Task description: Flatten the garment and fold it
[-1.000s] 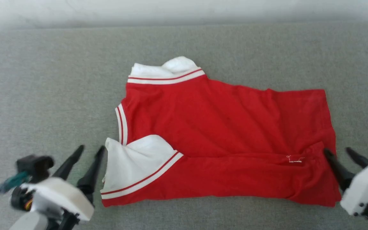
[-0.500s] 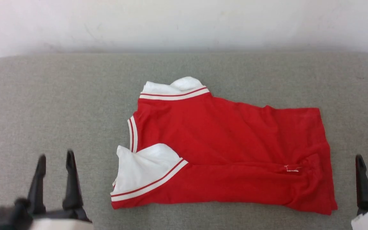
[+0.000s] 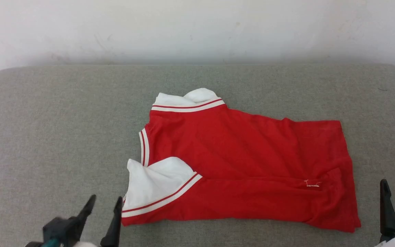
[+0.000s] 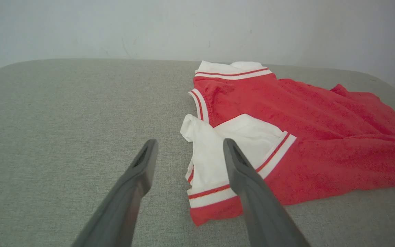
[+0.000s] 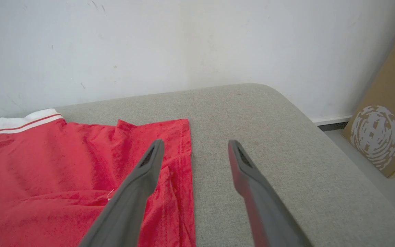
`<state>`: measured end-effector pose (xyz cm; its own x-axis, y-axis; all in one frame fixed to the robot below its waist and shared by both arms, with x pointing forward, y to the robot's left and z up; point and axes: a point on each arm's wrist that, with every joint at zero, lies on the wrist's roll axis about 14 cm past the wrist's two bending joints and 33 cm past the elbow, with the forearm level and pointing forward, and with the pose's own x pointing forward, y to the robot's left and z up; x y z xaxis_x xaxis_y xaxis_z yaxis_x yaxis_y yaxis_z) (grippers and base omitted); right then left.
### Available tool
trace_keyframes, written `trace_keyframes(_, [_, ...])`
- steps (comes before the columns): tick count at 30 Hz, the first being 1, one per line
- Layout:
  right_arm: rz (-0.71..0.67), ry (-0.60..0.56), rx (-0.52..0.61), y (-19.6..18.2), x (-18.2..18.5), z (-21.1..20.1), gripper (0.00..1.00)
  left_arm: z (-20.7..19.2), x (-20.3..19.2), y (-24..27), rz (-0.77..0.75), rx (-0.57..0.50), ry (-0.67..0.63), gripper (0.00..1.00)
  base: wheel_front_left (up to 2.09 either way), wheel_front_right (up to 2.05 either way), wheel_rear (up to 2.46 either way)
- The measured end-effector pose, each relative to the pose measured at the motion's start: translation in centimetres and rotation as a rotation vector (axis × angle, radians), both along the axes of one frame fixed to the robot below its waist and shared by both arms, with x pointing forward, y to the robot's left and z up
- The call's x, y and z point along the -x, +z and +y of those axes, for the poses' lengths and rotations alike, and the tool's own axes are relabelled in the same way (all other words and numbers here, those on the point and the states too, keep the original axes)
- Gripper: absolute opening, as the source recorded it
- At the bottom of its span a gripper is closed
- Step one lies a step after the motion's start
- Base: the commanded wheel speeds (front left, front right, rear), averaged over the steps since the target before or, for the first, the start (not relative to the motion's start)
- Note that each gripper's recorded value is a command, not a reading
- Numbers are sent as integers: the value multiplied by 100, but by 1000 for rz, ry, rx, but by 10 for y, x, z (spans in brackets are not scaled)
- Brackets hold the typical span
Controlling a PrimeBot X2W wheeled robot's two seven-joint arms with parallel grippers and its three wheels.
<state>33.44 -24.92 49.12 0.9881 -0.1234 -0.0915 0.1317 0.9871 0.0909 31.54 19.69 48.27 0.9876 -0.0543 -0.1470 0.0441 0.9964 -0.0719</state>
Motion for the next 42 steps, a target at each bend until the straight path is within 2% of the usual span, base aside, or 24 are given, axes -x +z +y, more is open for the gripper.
trace_keyframes(7, [44, 16, -14, -15, -6, 6, 100, -10, -6, -40, 314, -20, -141, 100, 0, 0, 0])
trace_keyframes(14, [91, 0, -26, -30, -7, 3, 100, -17, -13, -65, 453, 35, -164, 100, 0, 0, 0])
trace_keyframes(21, [110, -25, -23, -37, -10, -4, 100, -23, -7, -102, 655, 29, -207, 100, 0, 0, 0])
trace_keyframes(22, [113, -28, -23, -38, -10, -5, 100, -25, -7, -105, 682, 46, -213, 62, 0, 0, 0])
trace_keyframes(23, [115, -30, -22, -39, -10, -6, 100, -28, -8, -106, 705, 59, -227, 37, 0, 0, 0])
trace_keyframes(24, [116, -30, -22, -39, -11, -6, 100, -28, -8, -107, 722, 66, -231, 23, 0, 0, 0])
trace_keyframes(25, [118, -29, -19, -39, -12, -5, 100, -29, -10, -107, 728, 72, -235, 0, 0, 0, 0])
trace_keyframes(31, [111, 7, 21, -26, -25, 3, 100, -33, -13, -105, 695, 119, -219, 0, 0, 0, 0])
trace_keyframes(34, [143, 38, 8, -24, -31, 12, 100, -32, -13, -102, 664, 141, -192, 0, 0, 0, 0])
trace_keyframes(37, [297, 67, -29, -46, -25, 21, 100, -31, -12, -99, 644, 154, -171, 0, 0, 0, 0])
trace_keyframes(42, [596, 75, -57, -89, 6, 20, 100, -29, -12, -95, 623, 165, -153, 0, 0, 0, 0])
